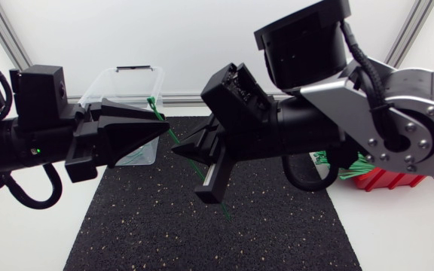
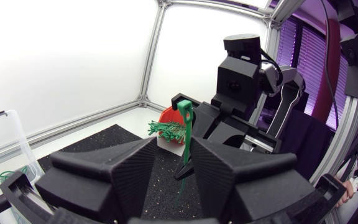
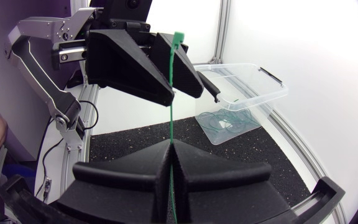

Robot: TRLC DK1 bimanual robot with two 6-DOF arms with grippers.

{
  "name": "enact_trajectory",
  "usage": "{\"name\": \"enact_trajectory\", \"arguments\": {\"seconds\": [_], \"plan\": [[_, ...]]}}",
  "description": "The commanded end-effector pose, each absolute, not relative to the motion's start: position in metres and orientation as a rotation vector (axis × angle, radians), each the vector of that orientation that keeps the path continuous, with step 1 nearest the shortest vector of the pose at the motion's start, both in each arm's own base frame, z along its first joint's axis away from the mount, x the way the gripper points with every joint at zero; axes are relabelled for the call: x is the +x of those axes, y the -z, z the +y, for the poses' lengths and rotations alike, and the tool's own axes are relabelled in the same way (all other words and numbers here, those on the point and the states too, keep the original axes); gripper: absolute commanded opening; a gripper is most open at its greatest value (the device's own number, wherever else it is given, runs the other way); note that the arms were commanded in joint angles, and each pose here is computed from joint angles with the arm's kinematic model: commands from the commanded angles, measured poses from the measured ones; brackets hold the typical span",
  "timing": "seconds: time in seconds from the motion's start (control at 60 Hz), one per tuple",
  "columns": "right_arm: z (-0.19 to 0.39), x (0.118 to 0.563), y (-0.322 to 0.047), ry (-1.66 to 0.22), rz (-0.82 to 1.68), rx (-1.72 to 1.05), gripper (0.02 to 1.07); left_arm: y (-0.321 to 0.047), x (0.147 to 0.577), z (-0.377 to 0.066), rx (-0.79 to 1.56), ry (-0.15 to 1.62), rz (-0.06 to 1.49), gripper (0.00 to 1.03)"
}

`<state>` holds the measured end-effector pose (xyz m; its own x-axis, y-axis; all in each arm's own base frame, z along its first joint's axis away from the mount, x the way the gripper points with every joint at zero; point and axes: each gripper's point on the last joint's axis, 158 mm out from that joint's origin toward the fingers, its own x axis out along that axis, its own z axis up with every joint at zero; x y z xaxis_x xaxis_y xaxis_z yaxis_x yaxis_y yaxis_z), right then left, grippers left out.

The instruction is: Take a green cable tie from the red box, thread the tail through the head to close it, then place it in the transparent bin on the left.

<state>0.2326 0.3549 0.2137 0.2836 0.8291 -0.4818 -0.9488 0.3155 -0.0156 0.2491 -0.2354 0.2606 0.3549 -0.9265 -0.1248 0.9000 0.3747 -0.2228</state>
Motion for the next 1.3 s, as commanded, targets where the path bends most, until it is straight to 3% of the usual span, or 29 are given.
{"name": "enact_trajectory", "arguments": {"seconds": [0.0,0.3,0.65,1.283], "plan": [[0.357,0.234,-0.209,-1.217,0.454,-0.306,0.08,-0.269,0.245,-0.235,-0.139,1.194,0.226,0.35],[0.361,0.230,-0.207,-1.239,0.466,-0.294,0.08,-0.270,0.243,-0.237,-0.151,1.200,0.223,0.21],[0.367,0.226,-0.209,-1.264,0.468,-0.287,0.08,-0.269,0.240,-0.240,-0.150,1.213,0.226,0.13],[0.352,0.238,-0.222,-1.237,0.450,-0.224,0.08,-0.266,0.238,-0.239,-0.153,1.212,0.233,0.18]]}}
